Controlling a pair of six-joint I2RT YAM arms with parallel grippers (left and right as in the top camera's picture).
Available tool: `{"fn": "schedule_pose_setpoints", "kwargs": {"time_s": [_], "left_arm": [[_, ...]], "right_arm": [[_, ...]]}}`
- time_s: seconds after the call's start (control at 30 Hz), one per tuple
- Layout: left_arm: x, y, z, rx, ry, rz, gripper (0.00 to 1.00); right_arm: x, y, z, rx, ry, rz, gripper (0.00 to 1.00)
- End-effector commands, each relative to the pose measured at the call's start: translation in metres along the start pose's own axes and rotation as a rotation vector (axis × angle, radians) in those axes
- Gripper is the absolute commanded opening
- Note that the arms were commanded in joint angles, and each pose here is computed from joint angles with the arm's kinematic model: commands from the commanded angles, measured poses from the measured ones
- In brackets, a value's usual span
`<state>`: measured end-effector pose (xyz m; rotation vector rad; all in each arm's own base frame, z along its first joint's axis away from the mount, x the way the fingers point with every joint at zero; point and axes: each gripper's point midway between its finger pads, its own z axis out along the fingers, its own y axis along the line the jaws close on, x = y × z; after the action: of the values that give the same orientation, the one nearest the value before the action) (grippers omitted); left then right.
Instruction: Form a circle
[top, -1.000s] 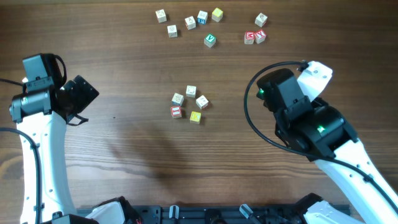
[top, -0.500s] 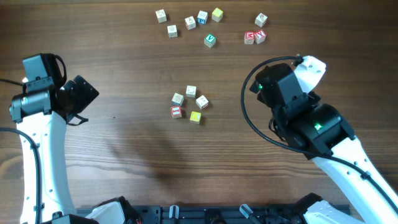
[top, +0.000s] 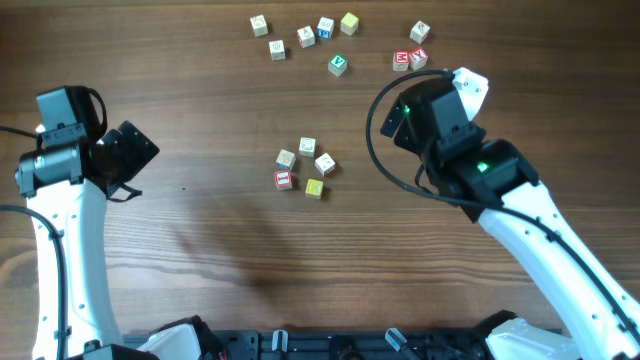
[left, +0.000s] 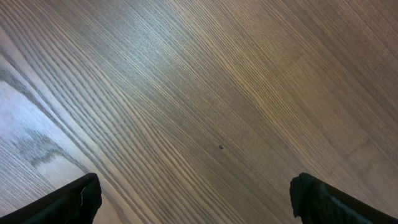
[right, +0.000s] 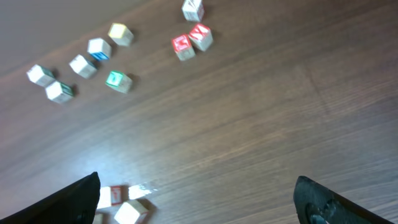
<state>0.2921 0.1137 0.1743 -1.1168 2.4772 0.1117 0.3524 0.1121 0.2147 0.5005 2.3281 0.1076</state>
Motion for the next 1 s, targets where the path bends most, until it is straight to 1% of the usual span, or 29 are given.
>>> {"fn": "schedule_pose_setpoints", "kwargs": {"time_s": [0.0,0.13,0.23,0.3,0.4,0.47,0.53,0.6,0.63,0.8,0.83,0.87,0.93,0.97], "left_arm": [[-0.001,0.000,-0.001,0.008,-0.001,-0.015,1.00],[-0.007,-0.003,-0.001,0.020,-0.023,-0.018,1.00],[-0.007,-0.003,-0.001,0.020,-0.023,-0.017,1.00],[-0.007,-0.003,-0.001,0.020,-0.023,-0.018,1.00],[-0.007,-0.003,-0.001,0.020,-0.023,-0.018,1.00],[-0.015,-0.008,-0.002,0.041,-0.057,-0.023,1.00],[-0.013,-0.022,-0.003,0.119,-0.038,-0.022,1.00],[-0.004,-0.047,-0.007,0.260,0.024,-0.014,1.00],[-0.002,-0.053,-0.008,0.292,0.038,-0.010,1.00],[0.014,-0.087,-0.018,0.504,0.129,0.097,1.00],[0.017,-0.090,-0.017,0.518,0.137,0.123,0.96],[0.019,-0.090,-0.015,0.513,0.149,0.125,0.88],[0.032,-0.093,-0.007,0.503,0.192,0.135,0.63],[0.040,-0.094,-0.003,0.497,0.213,0.144,0.55]], "right_arm": [[0.003,-0.014,0.016,0.019,0.075,-0.013,1.00],[0.003,-0.025,0.024,-0.029,0.159,0.012,1.00],[0.003,-0.040,0.026,-0.009,0.195,0.024,1.00],[0.007,-0.049,0.026,0.016,0.218,0.000,1.00],[0.013,-0.045,0.025,-0.013,0.250,-0.016,1.00],[0.017,-0.039,0.023,-0.050,0.273,-0.011,1.00],[0.021,-0.032,0.022,-0.091,0.298,-0.006,1.00],[0.024,-0.026,0.021,-0.121,0.318,-0.002,1.00],[0.025,-0.025,0.021,-0.127,0.324,-0.001,1.00],[0.034,-0.023,0.031,-0.125,0.366,-0.003,1.00],[0.037,-0.024,0.036,-0.116,0.380,-0.004,1.00],[0.040,-0.025,0.041,-0.106,0.393,-0.005,1.00],[0.054,-0.026,0.056,-0.089,0.450,-0.007,1.00],[0.061,-0.025,0.061,-0.088,0.478,-0.006,1.00]]}}
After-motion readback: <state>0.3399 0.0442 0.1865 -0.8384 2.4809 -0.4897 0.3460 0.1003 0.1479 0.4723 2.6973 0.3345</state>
